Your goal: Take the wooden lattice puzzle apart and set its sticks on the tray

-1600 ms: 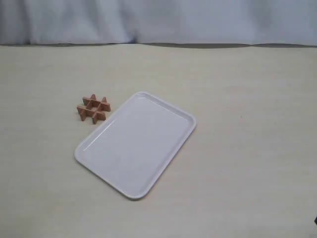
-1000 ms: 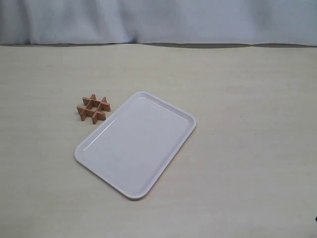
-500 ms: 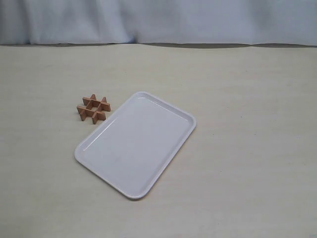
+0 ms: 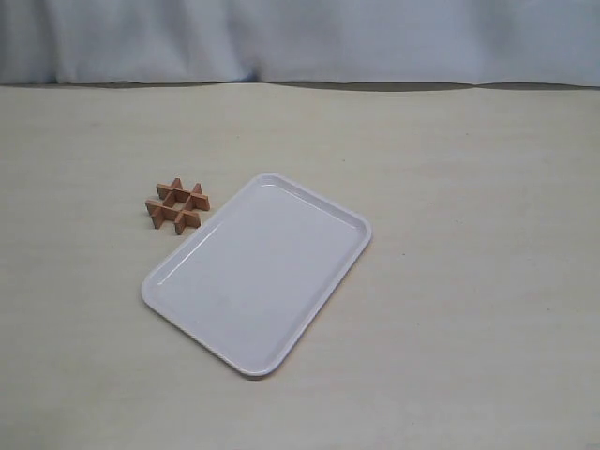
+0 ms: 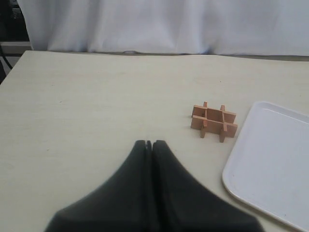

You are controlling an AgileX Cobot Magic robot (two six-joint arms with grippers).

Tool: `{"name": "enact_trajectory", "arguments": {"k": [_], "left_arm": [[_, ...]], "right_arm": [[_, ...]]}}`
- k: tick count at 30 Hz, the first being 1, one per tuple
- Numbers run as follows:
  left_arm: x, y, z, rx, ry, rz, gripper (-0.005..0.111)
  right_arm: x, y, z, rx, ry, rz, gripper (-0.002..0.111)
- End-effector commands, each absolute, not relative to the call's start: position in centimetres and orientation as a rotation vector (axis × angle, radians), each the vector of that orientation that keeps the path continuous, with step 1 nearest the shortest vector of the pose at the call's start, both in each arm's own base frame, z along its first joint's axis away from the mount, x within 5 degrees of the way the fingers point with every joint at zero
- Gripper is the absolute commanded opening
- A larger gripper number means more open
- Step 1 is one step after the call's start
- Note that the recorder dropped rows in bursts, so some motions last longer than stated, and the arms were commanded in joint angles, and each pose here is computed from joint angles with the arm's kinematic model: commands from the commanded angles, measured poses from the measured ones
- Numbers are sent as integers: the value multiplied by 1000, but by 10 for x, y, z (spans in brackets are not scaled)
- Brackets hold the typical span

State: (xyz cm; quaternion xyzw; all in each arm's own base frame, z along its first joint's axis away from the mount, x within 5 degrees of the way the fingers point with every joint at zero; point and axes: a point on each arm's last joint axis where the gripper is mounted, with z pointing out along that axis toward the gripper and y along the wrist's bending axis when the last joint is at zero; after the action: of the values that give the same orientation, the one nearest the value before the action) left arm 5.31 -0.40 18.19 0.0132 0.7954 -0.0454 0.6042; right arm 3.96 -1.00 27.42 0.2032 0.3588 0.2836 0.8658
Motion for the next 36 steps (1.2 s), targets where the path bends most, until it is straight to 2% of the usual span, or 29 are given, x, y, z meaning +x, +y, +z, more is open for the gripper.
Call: {"name": "enact_trajectory", "arguments": {"k": [1,7,11,18,27,29,30,32,36], "left_arm": [[53,-4,182,28,1830,-109,0],[53,-4,182,28,1830,-109,0],[53,-4,182,28,1830,-109,0],[53,-4,182,28,1830,-109,0],[53,-4,182,29,1828,-108,0],[53,-4,182,29,1830,-107,0],[53,-4,182,29,1830,-107,0],[53,-4,182,29,1830,-107,0],[53,-4,182,29,1830,-107,0]], "right_arm": [[59,-15,309,415,786,478,4],[134,-14,357,320,1003,388,4],[200,-14,356,216,1325,265,4],[294,-20,317,133,1979,-73,4],[377,61,259,-454,2515,-432,4],[399,94,240,-601,2635,-313,4],[413,118,234,-664,2659,-166,4],[433,146,230,-669,2645,4,4],[459,184,202,-721,2638,65,5]]}}
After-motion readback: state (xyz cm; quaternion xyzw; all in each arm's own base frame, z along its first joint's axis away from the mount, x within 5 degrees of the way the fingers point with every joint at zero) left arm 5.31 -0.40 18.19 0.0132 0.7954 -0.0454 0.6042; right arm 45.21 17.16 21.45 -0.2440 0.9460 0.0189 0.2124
